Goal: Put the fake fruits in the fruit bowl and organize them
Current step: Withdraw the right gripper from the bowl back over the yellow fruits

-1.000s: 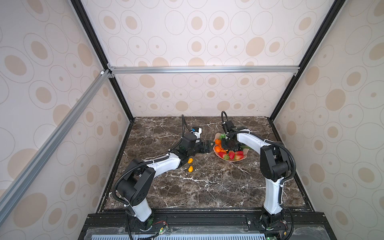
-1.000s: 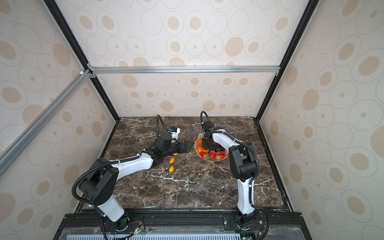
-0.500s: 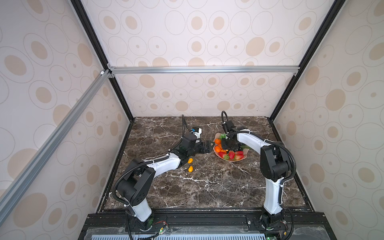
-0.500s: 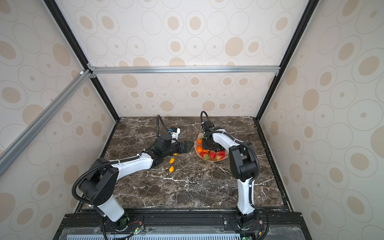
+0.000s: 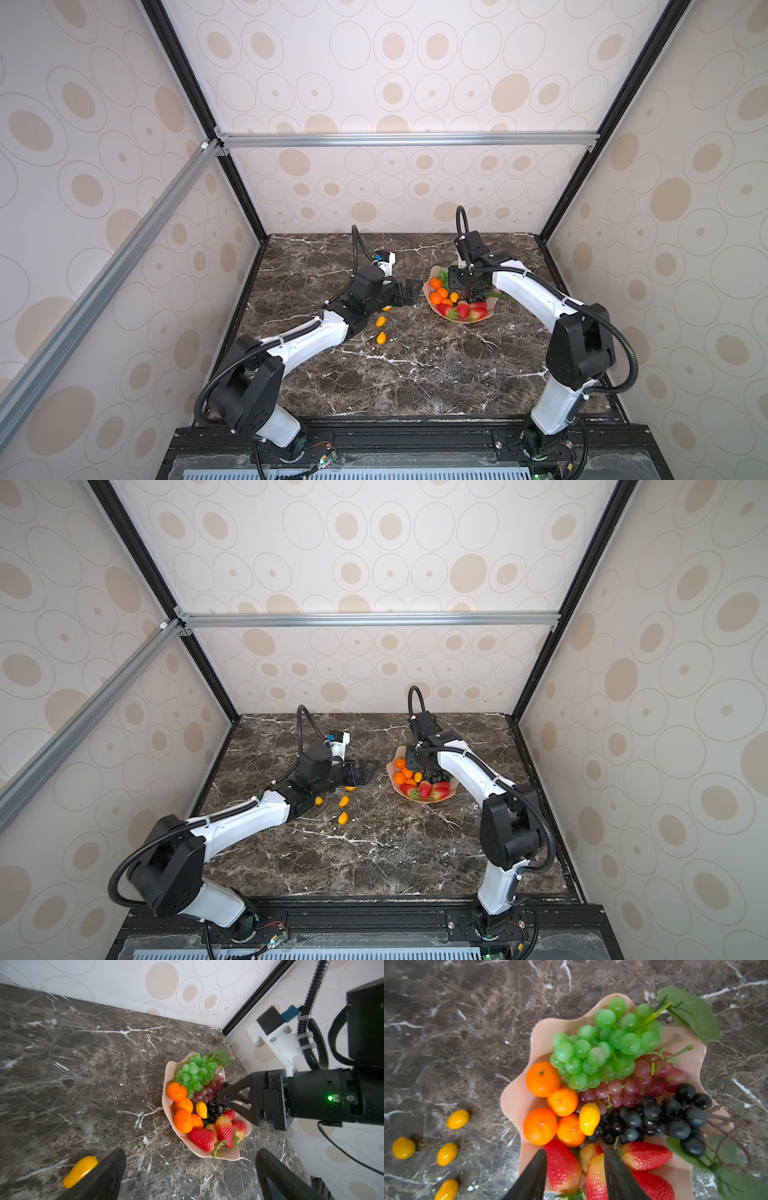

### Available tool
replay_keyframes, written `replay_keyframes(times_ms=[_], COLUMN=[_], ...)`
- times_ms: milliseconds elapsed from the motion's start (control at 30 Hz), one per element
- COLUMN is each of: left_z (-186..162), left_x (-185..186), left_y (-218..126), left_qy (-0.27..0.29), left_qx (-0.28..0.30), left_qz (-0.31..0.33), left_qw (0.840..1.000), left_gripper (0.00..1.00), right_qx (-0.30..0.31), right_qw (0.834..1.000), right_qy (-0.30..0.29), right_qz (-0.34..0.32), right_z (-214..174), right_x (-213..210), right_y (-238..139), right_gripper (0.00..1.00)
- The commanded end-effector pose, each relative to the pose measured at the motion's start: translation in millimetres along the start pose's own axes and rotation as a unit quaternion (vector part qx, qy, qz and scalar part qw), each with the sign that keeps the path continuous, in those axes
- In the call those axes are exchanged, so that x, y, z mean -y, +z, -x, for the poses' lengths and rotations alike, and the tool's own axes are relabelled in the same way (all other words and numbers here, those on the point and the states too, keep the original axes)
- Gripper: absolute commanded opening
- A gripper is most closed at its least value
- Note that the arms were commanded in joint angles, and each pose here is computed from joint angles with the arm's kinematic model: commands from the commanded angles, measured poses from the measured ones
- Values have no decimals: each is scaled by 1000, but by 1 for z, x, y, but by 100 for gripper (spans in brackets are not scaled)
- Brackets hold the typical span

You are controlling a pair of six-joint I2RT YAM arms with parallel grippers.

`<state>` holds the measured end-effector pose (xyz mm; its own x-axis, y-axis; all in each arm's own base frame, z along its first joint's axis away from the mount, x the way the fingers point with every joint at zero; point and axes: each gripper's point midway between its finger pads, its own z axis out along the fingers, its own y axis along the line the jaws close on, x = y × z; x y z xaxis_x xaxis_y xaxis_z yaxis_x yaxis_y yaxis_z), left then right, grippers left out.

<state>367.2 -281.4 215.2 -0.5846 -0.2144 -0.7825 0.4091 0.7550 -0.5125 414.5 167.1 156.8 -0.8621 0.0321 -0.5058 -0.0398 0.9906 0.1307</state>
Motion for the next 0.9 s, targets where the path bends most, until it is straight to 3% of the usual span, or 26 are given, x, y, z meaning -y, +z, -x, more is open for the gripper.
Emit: replay_keyframes(times_ms=[0, 367, 633, 867], left_z=[3, -3, -1, 0], left_x=[-23, -100, -137, -168], left_y=[-23, -96, -130, -158], left_qy=[7, -55, -92, -145], left_qx=[13, 33, 47, 71], left_qz=[41, 124, 159, 177], left_qw=[999, 990, 982, 971], left_gripper=[98, 98, 98, 98], right_qx=[19, 1, -27, -65], right_qw=[999, 978, 958, 946], right_qy=[-32, -173, -219, -253], right_qz=[31, 112, 185, 195], right_z=[-6, -43, -69, -92], right_x=[-29, -144, -220, -261], right_y=[-13, -4, 15, 37], right_gripper=[48, 48, 51, 51])
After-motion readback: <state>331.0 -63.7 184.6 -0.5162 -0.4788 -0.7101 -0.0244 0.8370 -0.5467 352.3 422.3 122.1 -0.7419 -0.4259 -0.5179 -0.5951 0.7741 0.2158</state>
